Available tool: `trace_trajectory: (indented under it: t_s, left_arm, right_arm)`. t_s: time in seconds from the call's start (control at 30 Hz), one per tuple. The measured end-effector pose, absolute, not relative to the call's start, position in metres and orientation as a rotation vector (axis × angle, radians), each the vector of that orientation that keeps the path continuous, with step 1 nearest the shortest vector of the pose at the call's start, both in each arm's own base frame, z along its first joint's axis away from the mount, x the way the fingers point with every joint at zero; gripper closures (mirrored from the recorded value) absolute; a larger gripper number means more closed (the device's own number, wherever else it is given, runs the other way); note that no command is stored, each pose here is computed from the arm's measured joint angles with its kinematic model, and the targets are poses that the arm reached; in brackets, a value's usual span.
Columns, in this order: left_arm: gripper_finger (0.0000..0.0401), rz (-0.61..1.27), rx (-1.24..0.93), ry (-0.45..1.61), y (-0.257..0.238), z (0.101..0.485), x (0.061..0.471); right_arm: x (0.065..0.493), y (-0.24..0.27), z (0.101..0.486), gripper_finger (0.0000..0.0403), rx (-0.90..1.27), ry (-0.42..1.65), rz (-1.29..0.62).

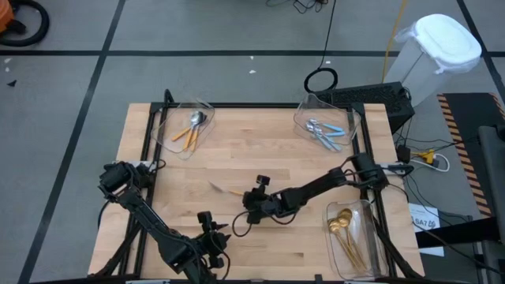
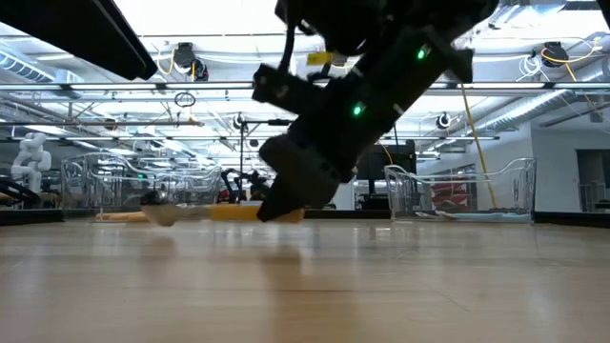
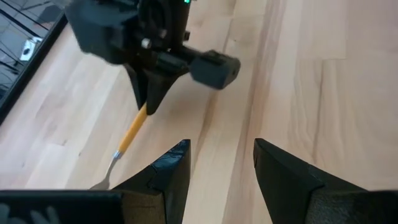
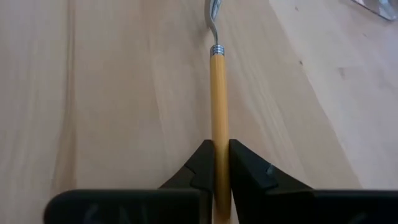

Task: Sort silverware by color (type)
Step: Put the yellow spoon into the top left transparent bin

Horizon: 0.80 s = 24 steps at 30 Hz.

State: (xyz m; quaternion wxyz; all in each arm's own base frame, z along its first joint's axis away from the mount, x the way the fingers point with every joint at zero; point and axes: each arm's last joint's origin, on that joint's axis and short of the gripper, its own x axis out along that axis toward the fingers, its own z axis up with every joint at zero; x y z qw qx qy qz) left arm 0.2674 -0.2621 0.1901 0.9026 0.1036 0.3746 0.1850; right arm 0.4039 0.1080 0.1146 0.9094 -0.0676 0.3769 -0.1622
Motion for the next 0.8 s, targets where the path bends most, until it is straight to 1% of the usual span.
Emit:
trace_trajectory:
  t_s: [0.23,0.37,0.57,0.8]
  left_arm:
    - [0.0226,0.416,0.226,0.748,-0.26,0.191,0.268]
    - [0.0226,0.446,0.233,0.727,-0.257,0.191,0.267]
    - [0.0226,0.465,0.212,0.722,-0.254,0.191,0.271]
    - [0.0226,0.443,0.114,0.771,-0.24,0.191,0.294]
  right_arm:
    - [0.393,0.118,0.132,0.0379,-0.181,0.797,-0.318]
    - [0.381,0.129,0.143,0.0379,-0.24,0.837,-0.289]
    - [0.355,0.158,0.16,0.0379,-0.404,0.856,-0.285]
    - [0.33,0.198,0.162,0.0379,-0.667,0.801,-0.265]
